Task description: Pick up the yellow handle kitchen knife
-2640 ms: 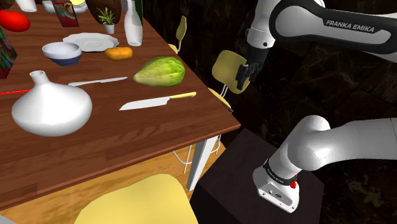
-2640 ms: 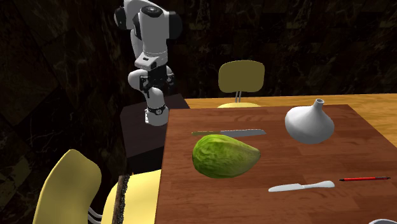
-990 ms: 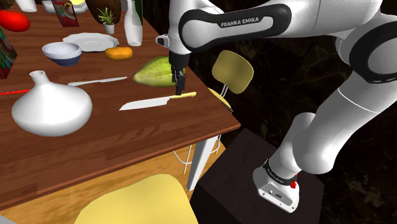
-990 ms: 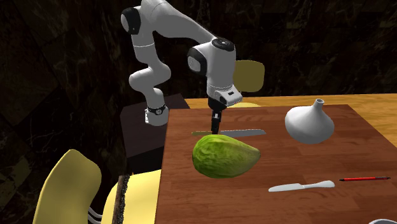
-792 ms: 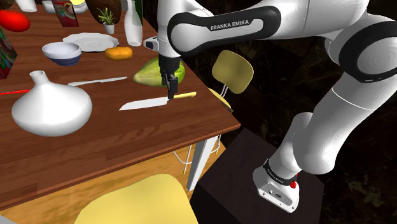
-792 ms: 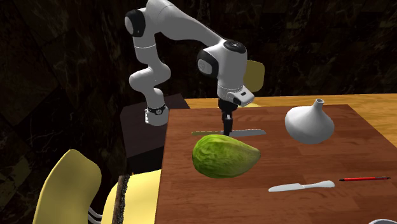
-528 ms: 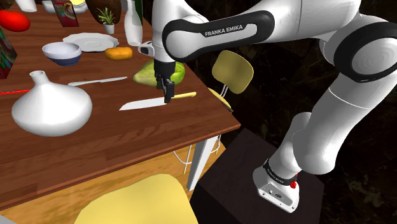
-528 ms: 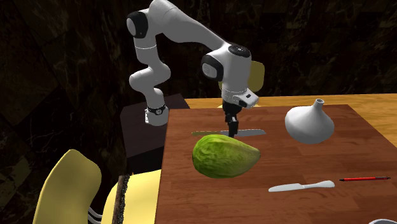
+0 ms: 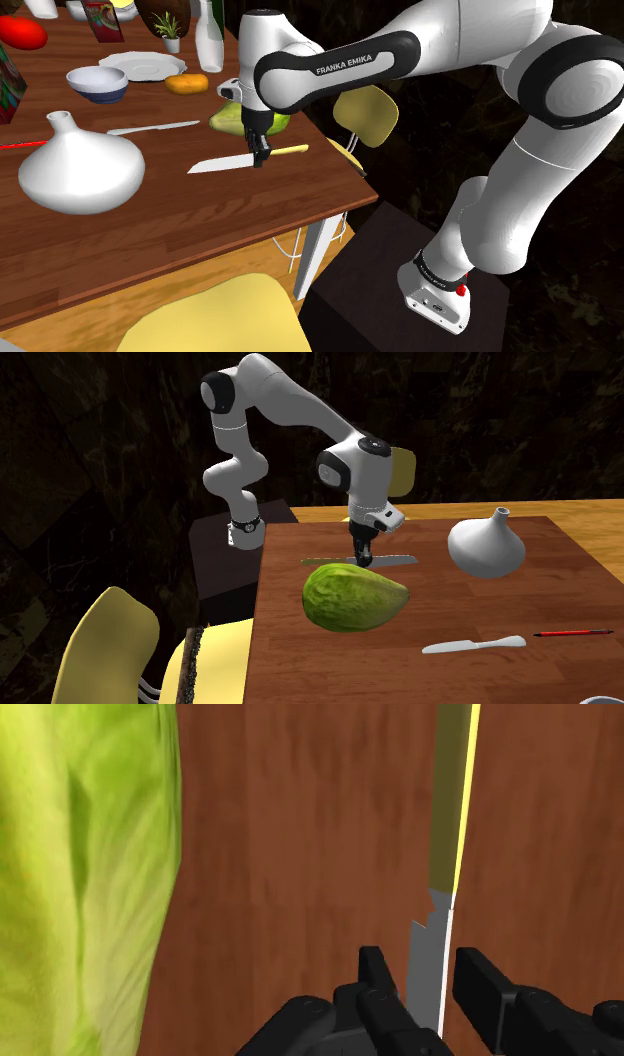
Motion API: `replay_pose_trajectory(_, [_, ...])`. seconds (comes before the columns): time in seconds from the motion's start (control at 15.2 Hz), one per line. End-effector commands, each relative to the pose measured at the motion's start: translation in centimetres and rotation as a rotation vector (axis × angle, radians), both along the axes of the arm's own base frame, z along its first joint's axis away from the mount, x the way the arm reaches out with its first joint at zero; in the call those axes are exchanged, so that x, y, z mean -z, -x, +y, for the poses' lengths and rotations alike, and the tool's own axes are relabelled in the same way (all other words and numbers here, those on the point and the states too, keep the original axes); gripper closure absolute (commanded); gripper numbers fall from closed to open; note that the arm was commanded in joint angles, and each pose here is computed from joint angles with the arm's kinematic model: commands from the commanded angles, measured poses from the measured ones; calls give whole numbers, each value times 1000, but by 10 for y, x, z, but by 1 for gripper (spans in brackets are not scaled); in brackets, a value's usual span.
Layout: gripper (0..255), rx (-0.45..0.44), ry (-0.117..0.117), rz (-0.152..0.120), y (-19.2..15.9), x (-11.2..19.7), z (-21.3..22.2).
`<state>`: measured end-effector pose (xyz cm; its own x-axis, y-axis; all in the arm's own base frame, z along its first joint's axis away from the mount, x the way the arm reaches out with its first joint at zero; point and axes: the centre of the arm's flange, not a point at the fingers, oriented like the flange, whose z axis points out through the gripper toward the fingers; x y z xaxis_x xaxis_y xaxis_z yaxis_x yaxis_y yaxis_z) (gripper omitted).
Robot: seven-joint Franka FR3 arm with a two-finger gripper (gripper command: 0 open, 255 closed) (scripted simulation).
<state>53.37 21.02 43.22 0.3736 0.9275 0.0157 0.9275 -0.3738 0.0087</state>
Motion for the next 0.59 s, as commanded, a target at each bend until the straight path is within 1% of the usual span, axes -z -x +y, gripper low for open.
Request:
replay_pose_trajectory(0.0, [255,0,0,0,0,1,0])
replay_pose_trajectory(0.46, [255,0,0,0,0,0,0])
replay_pose_trajectory(0.53, [255,0,0,0,0,-5,0])
